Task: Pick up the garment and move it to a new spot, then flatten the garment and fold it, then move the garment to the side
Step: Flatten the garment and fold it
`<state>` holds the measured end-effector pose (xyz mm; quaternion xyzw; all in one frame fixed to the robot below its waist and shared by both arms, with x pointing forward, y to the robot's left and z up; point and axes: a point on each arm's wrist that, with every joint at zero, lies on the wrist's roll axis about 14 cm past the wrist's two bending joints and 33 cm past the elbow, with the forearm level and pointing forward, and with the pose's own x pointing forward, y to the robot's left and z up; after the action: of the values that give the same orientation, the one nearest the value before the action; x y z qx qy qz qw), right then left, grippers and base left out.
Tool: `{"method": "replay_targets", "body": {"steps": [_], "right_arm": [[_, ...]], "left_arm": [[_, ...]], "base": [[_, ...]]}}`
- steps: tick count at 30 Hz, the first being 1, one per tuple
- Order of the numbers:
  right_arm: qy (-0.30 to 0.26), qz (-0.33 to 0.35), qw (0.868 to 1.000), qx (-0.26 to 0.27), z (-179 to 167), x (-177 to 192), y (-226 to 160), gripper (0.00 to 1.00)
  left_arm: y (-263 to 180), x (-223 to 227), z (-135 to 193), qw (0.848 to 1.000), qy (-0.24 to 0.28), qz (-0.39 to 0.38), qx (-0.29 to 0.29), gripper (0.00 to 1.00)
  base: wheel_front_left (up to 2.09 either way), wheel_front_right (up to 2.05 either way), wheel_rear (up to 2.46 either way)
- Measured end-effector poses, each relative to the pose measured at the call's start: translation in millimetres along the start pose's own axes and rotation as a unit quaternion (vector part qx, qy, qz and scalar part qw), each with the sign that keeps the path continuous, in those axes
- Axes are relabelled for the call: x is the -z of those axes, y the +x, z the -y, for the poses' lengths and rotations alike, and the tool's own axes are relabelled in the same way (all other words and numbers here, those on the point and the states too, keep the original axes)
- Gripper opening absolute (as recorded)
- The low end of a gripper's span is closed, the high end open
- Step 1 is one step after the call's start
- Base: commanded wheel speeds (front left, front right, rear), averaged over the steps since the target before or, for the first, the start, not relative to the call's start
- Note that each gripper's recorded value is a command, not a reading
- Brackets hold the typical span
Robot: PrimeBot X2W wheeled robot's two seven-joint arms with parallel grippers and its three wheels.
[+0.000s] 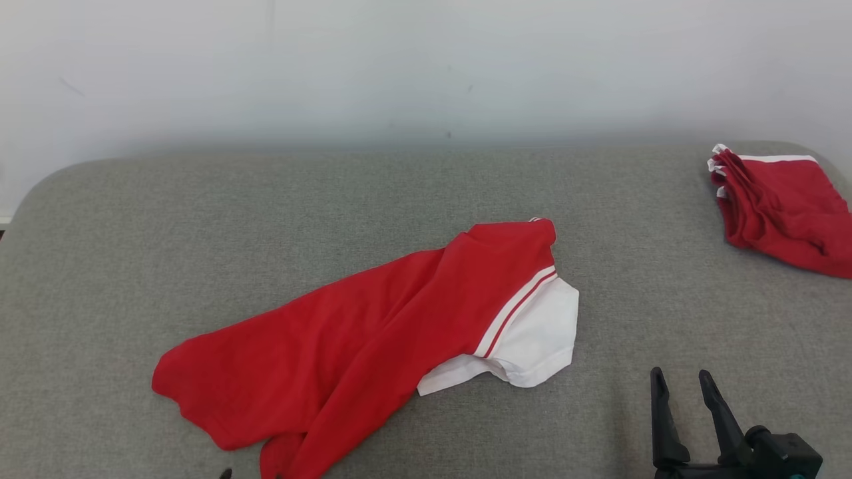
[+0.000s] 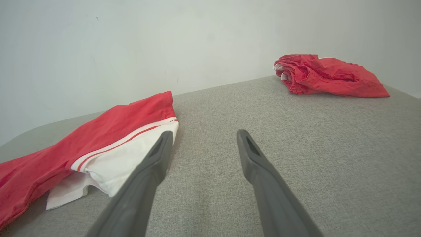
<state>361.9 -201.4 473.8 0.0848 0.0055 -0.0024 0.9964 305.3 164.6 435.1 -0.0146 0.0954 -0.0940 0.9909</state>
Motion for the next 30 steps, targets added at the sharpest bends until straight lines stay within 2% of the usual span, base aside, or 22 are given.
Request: {"method": "replay_targets", "body": {"steps": [4, 13, 22, 30], "right_arm": [[-0.002, 0.001, 1.000, -0.004, -2, -1, 1, 1.00], [-0.009, 0.001, 1.000, -0.019, -9, -2, 5, 1.00], [-0.017, -0.003, 0.999, -0.032, -13, 0, 16, 1.00], [-0.041, -0.001, 0.997, -0.063, -24, -7, 53, 1.00]], "left_arm": [[2, -23, -4, 0.999, -0.025, 0.043, -0.019, 1.00], [3, -79, -39, 0.986, -0.001, 0.135, -0.099, 1.00], [10, -83, -52, 0.980, -0.018, 0.145, -0.138, 1.00], [13, -75, -55, 0.980, -0.023, 0.135, -0.144, 1.00]], "base": [[0.00, 0.00, 0.00], [0.00, 0.00, 0.00], [0.00, 0.00, 0.00], [0.00, 0.00, 0.00]]}}
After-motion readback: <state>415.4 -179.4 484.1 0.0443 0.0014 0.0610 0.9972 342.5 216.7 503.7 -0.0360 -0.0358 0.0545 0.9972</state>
